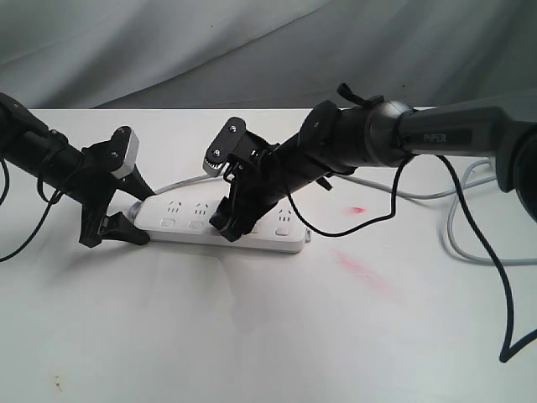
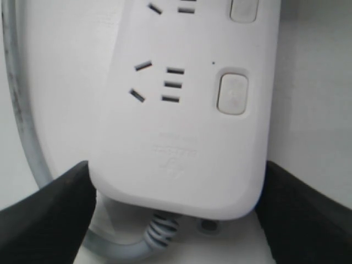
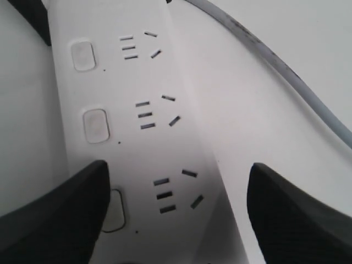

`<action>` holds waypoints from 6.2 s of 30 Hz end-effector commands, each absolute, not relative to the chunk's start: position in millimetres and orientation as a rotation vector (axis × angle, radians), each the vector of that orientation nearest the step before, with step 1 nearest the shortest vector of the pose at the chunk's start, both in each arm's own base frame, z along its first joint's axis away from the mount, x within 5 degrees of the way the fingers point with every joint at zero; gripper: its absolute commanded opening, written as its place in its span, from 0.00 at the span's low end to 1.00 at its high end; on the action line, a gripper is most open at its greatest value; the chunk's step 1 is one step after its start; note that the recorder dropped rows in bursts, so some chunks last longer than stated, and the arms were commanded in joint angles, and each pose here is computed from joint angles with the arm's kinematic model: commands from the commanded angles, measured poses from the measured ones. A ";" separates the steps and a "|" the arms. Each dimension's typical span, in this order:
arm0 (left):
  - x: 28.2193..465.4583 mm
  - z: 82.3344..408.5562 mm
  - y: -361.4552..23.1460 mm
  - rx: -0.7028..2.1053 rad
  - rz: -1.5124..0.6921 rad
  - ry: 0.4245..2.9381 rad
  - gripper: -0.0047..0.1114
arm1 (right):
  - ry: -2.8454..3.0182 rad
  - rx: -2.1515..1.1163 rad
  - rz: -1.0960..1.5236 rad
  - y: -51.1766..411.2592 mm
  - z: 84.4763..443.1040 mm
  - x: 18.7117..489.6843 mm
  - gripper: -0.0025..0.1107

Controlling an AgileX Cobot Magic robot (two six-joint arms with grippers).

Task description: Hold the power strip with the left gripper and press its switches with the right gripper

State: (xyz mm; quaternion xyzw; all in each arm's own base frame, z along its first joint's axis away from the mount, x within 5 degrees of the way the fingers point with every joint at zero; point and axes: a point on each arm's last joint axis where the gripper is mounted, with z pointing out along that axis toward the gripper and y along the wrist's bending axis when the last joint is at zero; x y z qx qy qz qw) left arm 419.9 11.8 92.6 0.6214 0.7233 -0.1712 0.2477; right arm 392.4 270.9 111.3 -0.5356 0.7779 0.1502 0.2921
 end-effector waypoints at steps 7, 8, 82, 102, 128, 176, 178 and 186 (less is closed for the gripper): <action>418.3 89.2 12.9 1.739 -0.454 1.976 0.60 | 2.092 -1.583 0.344 255.3 85.5 390.8 0.60; 418.3 89.2 12.9 1.739 -0.454 1.976 0.60 | 2.091 -1.581 0.342 255.3 85.6 390.9 0.60; 418.3 89.2 12.9 1.740 -0.454 1.976 0.60 | 2.047 -1.517 0.267 234.0 117.6 379.6 0.60; 418.3 89.2 12.9 1.740 -0.454 1.976 0.60 | 2.106 -1.569 0.305 231.3 93.7 376.4 0.60; 418.3 89.2 12.9 1.739 -0.454 1.977 0.60 | 2.005 -1.538 0.270 235.8 126.4 379.6 0.60; 418.3 89.2 12.9 1.741 -0.453 1.974 0.60 | 2.116 -1.457 0.252 193.5 122.6 377.1 0.60; 418.3 89.2 12.9 1.741 -0.453 1.974 0.60 | 2.121 -1.450 0.245 189.3 122.5 379.1 0.60; 418.3 89.2 12.9 1.739 -0.454 1.976 0.60 | 2.127 -1.445 0.240 185.7 122.4 380.7 0.60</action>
